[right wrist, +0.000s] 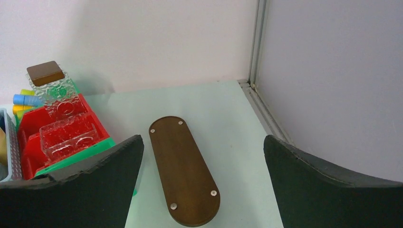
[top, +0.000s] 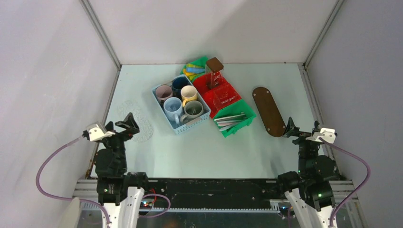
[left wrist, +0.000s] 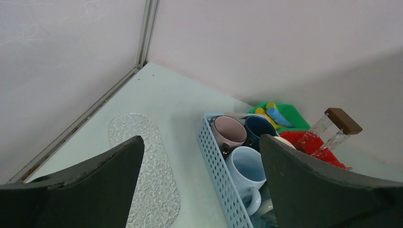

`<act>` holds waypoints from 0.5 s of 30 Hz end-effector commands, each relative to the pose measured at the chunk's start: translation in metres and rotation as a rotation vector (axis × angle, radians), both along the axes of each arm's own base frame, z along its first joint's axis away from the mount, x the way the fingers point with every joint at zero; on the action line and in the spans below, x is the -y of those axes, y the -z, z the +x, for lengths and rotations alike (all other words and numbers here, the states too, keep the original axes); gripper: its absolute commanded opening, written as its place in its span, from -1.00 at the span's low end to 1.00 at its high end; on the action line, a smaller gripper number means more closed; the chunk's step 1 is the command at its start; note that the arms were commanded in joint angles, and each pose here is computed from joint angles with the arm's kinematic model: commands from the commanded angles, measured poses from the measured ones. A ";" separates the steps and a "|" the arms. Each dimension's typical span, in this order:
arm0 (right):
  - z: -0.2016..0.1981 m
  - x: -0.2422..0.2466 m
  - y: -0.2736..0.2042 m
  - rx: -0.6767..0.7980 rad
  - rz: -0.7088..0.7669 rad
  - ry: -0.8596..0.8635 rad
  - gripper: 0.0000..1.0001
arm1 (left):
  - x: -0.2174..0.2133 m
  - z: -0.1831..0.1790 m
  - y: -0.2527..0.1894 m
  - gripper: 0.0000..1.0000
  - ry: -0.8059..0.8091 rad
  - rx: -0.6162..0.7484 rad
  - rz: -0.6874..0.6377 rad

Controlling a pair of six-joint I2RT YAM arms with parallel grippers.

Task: Prepare toiletry sets of a toothbrush and toothpaste on the tray
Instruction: Pick up the cup from the storage box.

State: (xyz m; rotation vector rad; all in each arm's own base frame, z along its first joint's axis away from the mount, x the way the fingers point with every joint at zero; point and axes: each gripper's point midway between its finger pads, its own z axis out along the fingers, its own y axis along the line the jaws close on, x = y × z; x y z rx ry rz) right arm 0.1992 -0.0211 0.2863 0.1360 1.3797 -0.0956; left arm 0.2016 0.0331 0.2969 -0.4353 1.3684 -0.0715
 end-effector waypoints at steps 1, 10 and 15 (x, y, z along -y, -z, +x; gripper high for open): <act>-0.020 0.006 -0.024 0.139 0.019 0.008 1.00 | 0.000 0.004 -0.007 0.97 0.001 0.025 -0.009; -0.019 0.007 -0.022 0.138 0.040 0.017 1.00 | -0.003 0.006 -0.004 0.97 -0.010 0.008 -0.003; -0.019 0.005 -0.022 0.140 0.051 0.005 1.00 | -0.008 0.012 0.023 0.97 -0.043 -0.048 -0.028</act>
